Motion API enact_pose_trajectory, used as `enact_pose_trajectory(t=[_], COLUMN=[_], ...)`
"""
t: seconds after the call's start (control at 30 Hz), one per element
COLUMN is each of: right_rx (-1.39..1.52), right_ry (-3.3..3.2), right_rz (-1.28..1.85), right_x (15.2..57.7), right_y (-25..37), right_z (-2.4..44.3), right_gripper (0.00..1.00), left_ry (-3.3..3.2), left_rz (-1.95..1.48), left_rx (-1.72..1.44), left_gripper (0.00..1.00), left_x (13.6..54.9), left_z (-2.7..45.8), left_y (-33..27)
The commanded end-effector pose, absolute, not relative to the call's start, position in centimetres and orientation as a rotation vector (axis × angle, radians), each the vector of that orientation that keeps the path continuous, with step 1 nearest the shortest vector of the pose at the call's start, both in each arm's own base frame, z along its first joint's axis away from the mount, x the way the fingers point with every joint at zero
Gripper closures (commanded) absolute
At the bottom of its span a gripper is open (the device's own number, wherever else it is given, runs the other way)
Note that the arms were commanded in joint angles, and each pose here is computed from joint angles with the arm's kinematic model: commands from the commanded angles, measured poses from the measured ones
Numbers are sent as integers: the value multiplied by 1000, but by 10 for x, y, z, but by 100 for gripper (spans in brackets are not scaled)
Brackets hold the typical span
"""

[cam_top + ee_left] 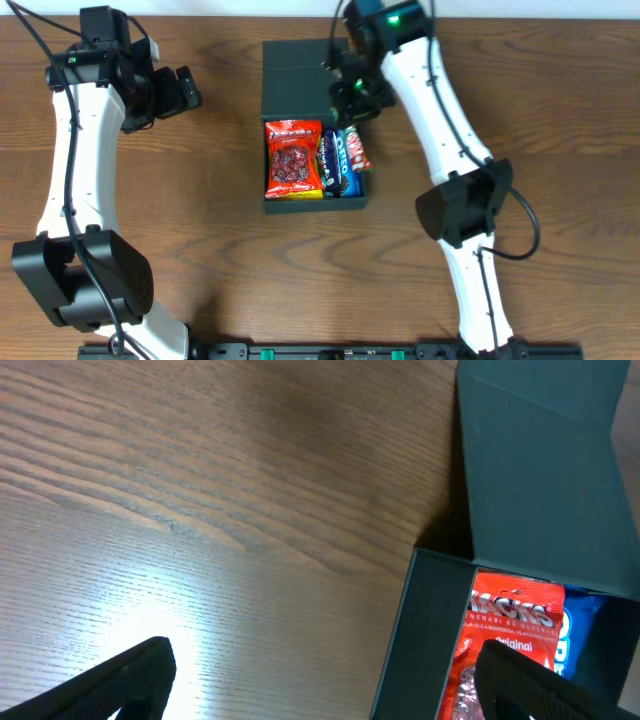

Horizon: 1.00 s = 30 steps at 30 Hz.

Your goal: Pack container

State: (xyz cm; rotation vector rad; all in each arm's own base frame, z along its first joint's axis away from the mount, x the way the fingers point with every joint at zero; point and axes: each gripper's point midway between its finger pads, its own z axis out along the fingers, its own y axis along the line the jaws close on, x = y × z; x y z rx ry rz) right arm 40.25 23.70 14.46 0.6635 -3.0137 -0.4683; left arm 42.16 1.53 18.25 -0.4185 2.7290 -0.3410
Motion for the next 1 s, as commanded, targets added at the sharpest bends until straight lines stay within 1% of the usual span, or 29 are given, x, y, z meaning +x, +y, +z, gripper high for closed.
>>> enact_pose_trajectory(t=[0.0,0.17,0.33,0.37,0.43,0.57,0.6,0.67,0.77,0.8,0.83,0.87,0.9,0.93,0.97], right_rx=[648,551,476,478,487,484,465,416,385,377,366,351,336,319,290], right_ry=[-2978,-2957,-2968,-2973,-2999,-3054,-3068,-3089,-3130,-3149,-3170,-3197,-3220,-3242,-3271], right_rz=[-470,-347,-334,-337,-330,-331,-331,-345,-370,-381,-393,-403,-415,-427,-425], right_x=[390,380,385,386,392,405,409,414,426,431,437,444,451,457,466], right_y=[250,248,250,250,251,253,253,251,245,243,240,235,231,226,217], right_z=[141,120,103,102,101,100,100,102,113,118,123,129,134,138,142], right_gripper=[98,98,98,92,65,37,34,36,46,48,52,57,65,76,88], left_ry=[2716,2715,2715,2715,2714,2708,2706,2696,2667,2657,2643,2626,2610,2592,2572], left_rz=[-330,-330,-329,-329,-329,-329,-329,-329,-342,-350,-363,-382,-397,-409,-417], left_rx=[-393,-393,-392,-392,-391,-390,-389,-386,-378,-367,-354,-333,-311,-291,-266], left_gripper=[3,3,3,3,3,3,3,4,4,6,13,22,36,54,84], left_x=[426,426,426,426,427,428,429,431,437,440,443,447,451,455,461], left_z=[187,187,187,187,187,188,188,189,192,193,195,198,200,202,204], left_y=[17,17,17,17,17,17,18,18,16,14,11,5,0,-6,-14])
